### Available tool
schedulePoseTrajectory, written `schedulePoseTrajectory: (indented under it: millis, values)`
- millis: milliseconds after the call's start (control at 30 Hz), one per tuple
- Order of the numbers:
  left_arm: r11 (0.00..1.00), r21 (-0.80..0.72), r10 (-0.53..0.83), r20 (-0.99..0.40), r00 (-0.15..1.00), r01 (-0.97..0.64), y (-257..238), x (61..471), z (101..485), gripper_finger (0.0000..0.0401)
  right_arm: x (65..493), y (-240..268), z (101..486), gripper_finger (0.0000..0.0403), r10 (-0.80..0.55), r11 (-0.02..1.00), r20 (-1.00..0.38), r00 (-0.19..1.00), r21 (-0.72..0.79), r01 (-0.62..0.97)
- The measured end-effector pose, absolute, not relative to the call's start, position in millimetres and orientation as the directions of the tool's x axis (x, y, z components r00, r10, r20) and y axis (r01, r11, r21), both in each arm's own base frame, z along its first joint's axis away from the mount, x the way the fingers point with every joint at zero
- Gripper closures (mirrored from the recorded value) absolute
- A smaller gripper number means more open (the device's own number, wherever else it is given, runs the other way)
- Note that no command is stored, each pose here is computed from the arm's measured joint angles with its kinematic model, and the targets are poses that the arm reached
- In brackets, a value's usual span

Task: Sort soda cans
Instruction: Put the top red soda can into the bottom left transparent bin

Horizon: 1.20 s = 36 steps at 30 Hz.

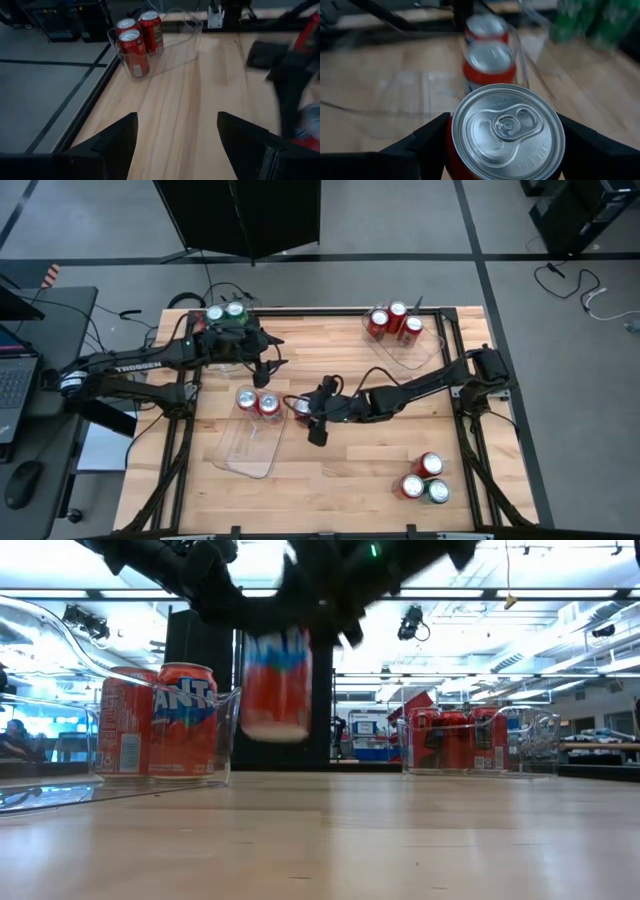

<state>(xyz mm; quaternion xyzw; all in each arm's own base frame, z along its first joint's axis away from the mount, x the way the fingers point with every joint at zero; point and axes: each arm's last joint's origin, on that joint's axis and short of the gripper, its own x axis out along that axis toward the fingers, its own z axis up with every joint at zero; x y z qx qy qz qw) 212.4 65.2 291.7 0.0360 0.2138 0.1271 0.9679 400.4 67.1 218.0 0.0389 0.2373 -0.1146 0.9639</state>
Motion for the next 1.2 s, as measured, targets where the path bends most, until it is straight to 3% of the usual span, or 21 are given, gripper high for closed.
schedulePoseTrajectory:
  millis: [433, 867, 1200]
  values:
    - [0.905, 0.195, 0.419, -0.268, 0.868, -0.377, 58.8, 175.6, 320.9, 0.0126, 422.0, 85.4, 277.6, 0.0114, -0.113, 0.992, -0.281, 0.953, 0.023, 0.124]
    - [0.847, 0.220, 0.523, -0.178, 0.834, -0.484, 51.9, 142.8, 337.1, 0.0126, 504.3, 88.8, 278.3, 0.0114, 0.014, 0.999, -0.283, 0.959, -0.043, -0.027]
    - [0.839, 0.216, 0.533, -0.146, 0.833, -0.499, 47.6, 127.7, 342.1, 0.0126, 551.3, 73.4, 242.5, 0.0114, 0.016, 0.999, -0.340, 0.940, -0.043, -0.032]
